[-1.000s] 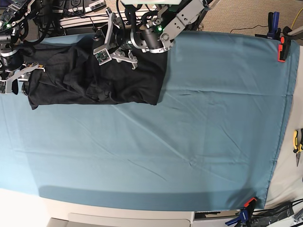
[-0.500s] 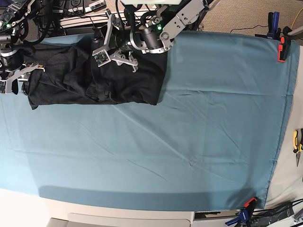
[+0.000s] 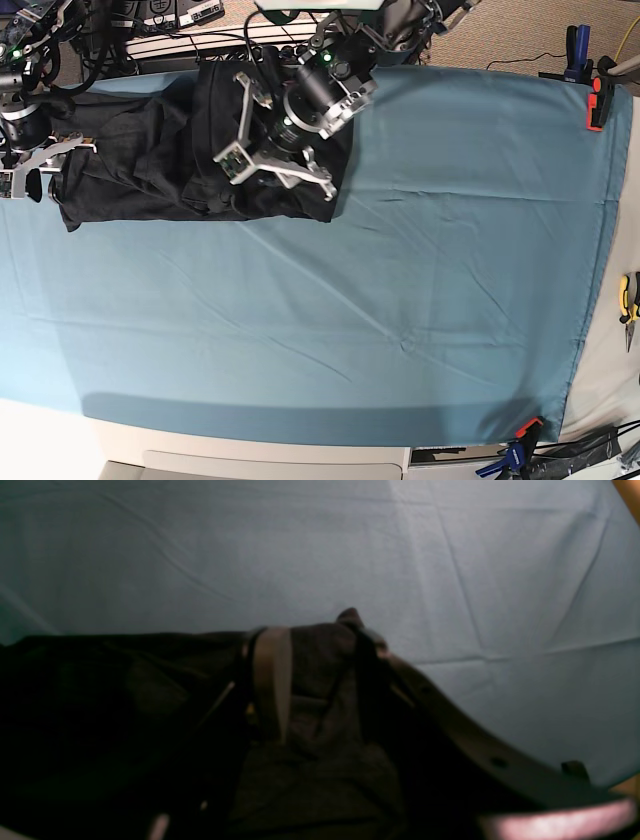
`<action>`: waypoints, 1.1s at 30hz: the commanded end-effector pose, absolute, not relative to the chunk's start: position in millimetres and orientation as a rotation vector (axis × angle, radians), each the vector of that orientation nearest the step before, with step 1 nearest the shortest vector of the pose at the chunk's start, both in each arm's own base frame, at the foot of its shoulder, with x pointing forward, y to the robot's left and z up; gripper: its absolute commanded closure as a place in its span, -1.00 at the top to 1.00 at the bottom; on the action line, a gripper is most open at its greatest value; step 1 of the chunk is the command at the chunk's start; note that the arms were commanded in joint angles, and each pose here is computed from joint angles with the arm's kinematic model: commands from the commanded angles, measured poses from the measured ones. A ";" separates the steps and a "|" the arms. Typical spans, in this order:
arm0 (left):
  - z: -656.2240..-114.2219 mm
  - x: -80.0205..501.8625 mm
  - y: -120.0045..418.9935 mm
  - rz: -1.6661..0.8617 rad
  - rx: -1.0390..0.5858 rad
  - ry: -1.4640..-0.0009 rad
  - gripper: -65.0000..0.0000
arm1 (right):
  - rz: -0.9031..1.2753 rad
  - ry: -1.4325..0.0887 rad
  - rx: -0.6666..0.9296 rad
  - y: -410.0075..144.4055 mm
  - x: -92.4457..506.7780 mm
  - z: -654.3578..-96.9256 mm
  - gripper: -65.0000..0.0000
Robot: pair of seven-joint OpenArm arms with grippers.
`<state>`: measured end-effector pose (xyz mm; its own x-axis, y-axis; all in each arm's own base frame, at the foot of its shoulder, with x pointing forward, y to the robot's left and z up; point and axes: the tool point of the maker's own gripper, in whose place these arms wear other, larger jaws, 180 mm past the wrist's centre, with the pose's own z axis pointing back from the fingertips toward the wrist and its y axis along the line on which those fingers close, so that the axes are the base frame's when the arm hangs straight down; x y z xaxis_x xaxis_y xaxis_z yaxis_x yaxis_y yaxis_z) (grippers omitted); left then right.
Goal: Fold the T-shirt properly
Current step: 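Open the left gripper to release the folded end, then raise the left gripper away and open the right gripper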
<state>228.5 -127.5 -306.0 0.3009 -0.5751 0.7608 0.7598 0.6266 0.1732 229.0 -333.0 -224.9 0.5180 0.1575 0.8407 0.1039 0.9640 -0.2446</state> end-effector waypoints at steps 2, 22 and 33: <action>-298.1 236.5 -121.3 -0.877 -0.221 -0.941 -0.17 | 0.042 -1.051 -0.348 -345.1 231.0 -216.6 -0.32; -351.5 268.4 25.4 -0.740 0.061 -0.778 -0.17 | -0.327 -0.897 0.137 -451.6 282.5 -283.4 0.20; -361.7 254.3 25.0 -0.738 0.044 -0.743 -0.17 | -0.372 -0.779 0.397 -457.5 253.2 -303.8 0.20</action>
